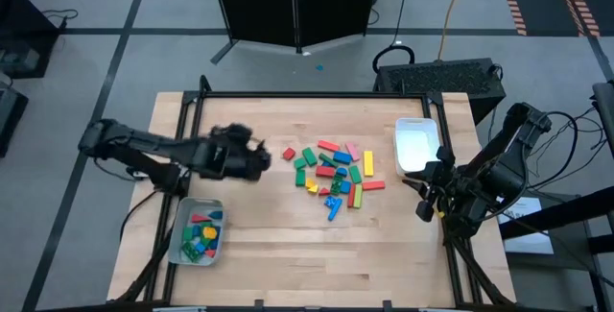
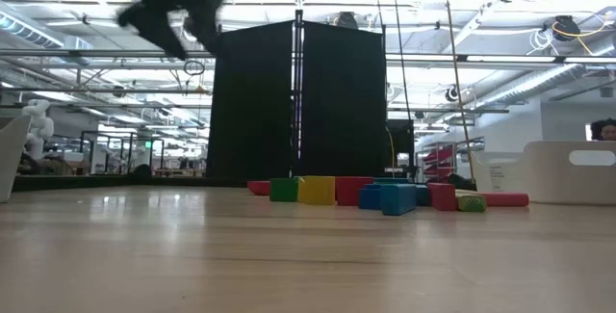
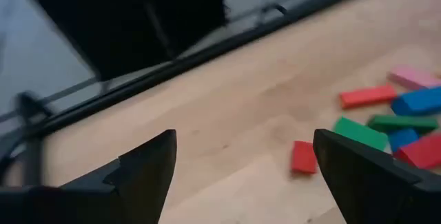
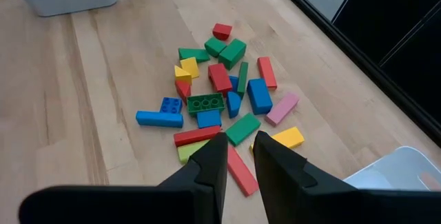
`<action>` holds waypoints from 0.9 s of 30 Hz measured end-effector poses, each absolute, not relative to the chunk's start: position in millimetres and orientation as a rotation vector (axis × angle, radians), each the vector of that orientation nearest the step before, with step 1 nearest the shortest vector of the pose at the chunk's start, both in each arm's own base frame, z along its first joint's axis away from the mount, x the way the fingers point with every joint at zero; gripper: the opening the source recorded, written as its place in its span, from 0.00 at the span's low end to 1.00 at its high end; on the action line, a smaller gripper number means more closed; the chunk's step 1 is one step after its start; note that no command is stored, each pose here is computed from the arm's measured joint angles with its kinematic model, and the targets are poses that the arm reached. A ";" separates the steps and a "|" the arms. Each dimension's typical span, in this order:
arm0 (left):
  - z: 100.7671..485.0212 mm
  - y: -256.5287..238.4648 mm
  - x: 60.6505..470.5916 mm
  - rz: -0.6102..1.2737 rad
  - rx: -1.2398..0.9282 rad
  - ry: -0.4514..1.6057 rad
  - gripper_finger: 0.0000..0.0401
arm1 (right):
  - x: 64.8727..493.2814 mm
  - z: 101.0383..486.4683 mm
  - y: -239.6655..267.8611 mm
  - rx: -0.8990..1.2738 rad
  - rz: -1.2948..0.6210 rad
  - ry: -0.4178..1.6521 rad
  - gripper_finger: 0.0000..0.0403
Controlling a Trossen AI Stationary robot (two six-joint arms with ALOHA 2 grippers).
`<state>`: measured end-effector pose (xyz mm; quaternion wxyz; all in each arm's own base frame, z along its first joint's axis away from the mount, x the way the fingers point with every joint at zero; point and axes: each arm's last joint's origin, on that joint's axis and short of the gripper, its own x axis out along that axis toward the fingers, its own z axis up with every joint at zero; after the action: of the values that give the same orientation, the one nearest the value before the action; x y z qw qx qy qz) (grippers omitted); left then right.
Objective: Sort blocks by size
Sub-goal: Put the red triangle block into the gray bin
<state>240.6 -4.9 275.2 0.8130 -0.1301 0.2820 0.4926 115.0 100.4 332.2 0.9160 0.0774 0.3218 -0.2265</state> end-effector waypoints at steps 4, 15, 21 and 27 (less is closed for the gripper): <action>268.3 34.0 257.7 0.935 -0.312 0.598 0.81 | 115.0 332.1 100.5 0.159 -0.466 0.663 0.17; 221.6 92.9 254.8 0.739 -0.499 0.687 0.71 | 113.8 331.7 99.0 0.136 -0.472 0.673 0.17; 185.7 105.1 274.8 0.608 -0.606 0.777 0.71 | 113.4 331.5 98.6 0.134 -0.474 0.677 0.17; 159.2 107.4 285.3 0.574 -0.641 0.879 0.70 | 113.4 331.4 98.7 0.135 -0.473 0.679 0.17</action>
<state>285.3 107.4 159.2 0.8166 -0.3008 0.4125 0.2693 113.4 98.7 331.4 0.9133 0.0655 0.3297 -0.2298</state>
